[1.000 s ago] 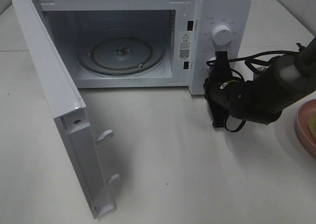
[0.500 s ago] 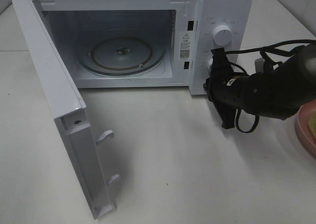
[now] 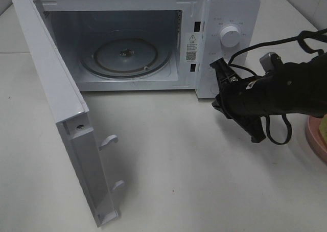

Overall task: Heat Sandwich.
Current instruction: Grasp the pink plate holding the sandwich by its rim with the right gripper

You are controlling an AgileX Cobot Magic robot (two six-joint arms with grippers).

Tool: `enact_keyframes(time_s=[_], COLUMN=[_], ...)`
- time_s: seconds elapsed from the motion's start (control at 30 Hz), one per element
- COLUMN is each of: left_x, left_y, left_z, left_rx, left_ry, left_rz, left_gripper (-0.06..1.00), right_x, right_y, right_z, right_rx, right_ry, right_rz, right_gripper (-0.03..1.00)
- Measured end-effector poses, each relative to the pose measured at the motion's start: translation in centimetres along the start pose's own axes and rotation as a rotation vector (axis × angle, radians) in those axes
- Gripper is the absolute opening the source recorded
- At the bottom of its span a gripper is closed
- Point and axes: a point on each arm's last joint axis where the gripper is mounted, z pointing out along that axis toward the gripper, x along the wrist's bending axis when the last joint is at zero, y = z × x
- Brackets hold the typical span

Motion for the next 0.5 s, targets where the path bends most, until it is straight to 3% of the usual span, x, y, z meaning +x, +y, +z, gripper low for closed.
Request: enact_keyframes(time_s=[0.1, 0.17, 0.2, 0.27, 0.3, 0.33, 0.43, 0.5], left_x=[0.0, 0.0, 0.0, 0.0, 0.0, 0.0, 0.0, 0.0], left_y=[0.0, 0.0, 0.0, 0.0, 0.0, 0.0, 0.0, 0.0], left_z=[0.0, 0.0, 0.0, 0.0, 0.0, 0.0, 0.0, 0.0], left_rx=[0.000, 0.000, 0.000, 0.000, 0.000, 0.000, 0.000, 0.000], left_ry=[0.000, 0.000, 0.000, 0.000, 0.000, 0.000, 0.000, 0.000], left_rz=[0.000, 0.000, 0.000, 0.000, 0.000, 0.000, 0.000, 0.000], left_gripper=[0.97, 0.97, 0.97, 0.97, 0.97, 0.97, 0.97, 0.97], right_x=[0.2, 0.2, 0.3, 0.4, 0.4, 0.5, 0.6, 0.7], right_y=[-0.4, -0.5, -0.6, -0.7, -0.7, -0.9, -1.0, -1.1], right_z=[-1.3, -1.6, -2.4, -3.0, -3.0, -3.7, -4.4, -5.5], right_rx=[0.073, 0.092, 0.132, 0.167, 0.167, 0.201, 0.237, 0.284], right_ry=[-0.041, -0.048, -0.058, -0.059, -0.059, -0.055, -0.050, -0.038], right_rz=[-0.214, -0.263, -0.391, -0.514, -0.514, -0.651, -0.769, -0.939], right_gripper=[0.03, 0.03, 0.03, 0.04, 0.04, 0.04, 0.05, 0.06])
